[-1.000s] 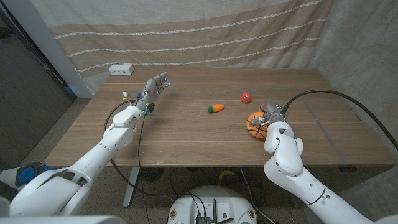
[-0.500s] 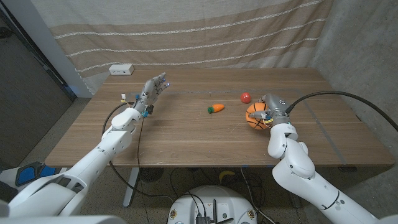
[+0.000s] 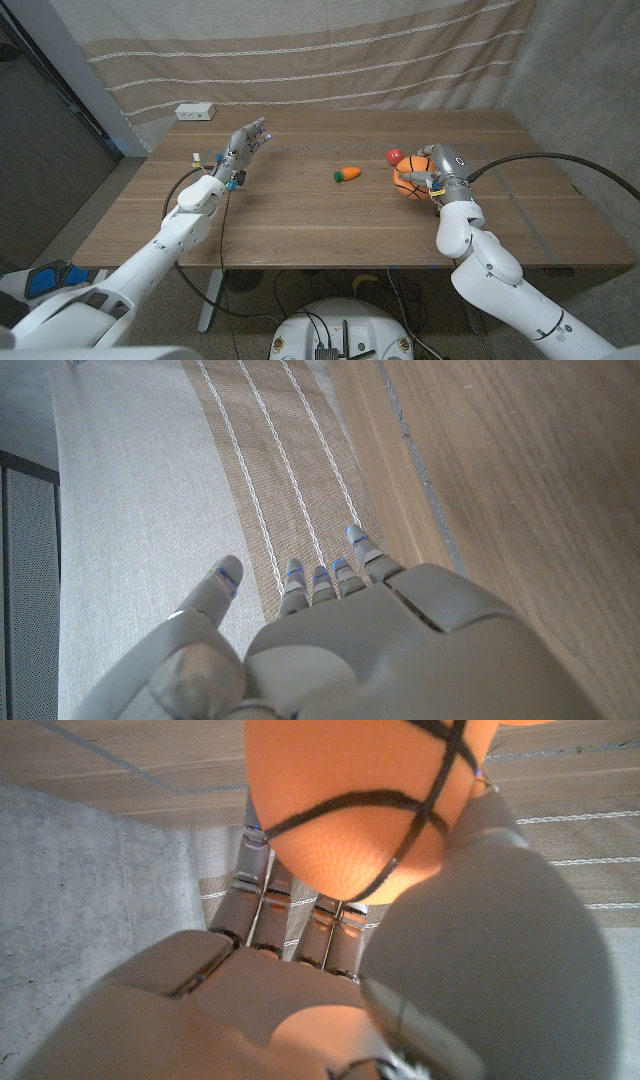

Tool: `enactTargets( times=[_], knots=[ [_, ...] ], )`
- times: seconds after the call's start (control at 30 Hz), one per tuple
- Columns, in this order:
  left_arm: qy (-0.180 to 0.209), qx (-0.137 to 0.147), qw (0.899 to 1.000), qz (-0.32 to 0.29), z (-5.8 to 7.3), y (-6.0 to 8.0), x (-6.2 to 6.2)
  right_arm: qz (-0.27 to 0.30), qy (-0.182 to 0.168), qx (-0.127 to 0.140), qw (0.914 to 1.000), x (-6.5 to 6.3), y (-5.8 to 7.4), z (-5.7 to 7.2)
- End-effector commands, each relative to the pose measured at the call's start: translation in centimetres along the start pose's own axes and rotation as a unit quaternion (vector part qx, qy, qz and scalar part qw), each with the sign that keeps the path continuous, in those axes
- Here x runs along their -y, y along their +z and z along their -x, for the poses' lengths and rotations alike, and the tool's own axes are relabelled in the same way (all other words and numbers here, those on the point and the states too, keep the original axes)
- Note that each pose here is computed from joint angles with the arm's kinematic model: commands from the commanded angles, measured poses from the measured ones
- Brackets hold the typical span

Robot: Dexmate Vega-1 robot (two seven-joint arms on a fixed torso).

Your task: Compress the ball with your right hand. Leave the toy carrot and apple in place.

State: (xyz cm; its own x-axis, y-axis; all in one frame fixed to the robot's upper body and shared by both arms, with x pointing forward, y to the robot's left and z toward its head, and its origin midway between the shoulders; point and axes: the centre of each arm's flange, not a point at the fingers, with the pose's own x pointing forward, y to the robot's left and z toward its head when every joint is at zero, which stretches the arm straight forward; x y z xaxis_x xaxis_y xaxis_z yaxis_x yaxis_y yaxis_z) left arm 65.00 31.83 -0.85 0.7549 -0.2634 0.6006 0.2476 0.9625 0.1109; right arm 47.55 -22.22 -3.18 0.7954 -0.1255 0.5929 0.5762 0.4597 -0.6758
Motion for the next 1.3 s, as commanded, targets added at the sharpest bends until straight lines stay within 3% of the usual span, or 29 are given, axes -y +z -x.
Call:
enactTargets(
  times=[0.03,0.7,1.3],
  knots=[
    [0.002,0.005,1.000,-0.003,0.3,0.3,0.2,-0.070,-0.026,0.013,0.9971,0.8,-1.1,-0.4],
    [0.005,0.022,1.000,-0.004,0.4,0.4,0.2,-0.157,-0.040,0.016,0.9867,1.1,-2.8,-1.8],
    [0.002,0.024,1.000,-0.007,0.4,0.5,0.4,-0.242,-0.066,0.016,0.9679,1.6,-4.3,-2.6]
  ],
)
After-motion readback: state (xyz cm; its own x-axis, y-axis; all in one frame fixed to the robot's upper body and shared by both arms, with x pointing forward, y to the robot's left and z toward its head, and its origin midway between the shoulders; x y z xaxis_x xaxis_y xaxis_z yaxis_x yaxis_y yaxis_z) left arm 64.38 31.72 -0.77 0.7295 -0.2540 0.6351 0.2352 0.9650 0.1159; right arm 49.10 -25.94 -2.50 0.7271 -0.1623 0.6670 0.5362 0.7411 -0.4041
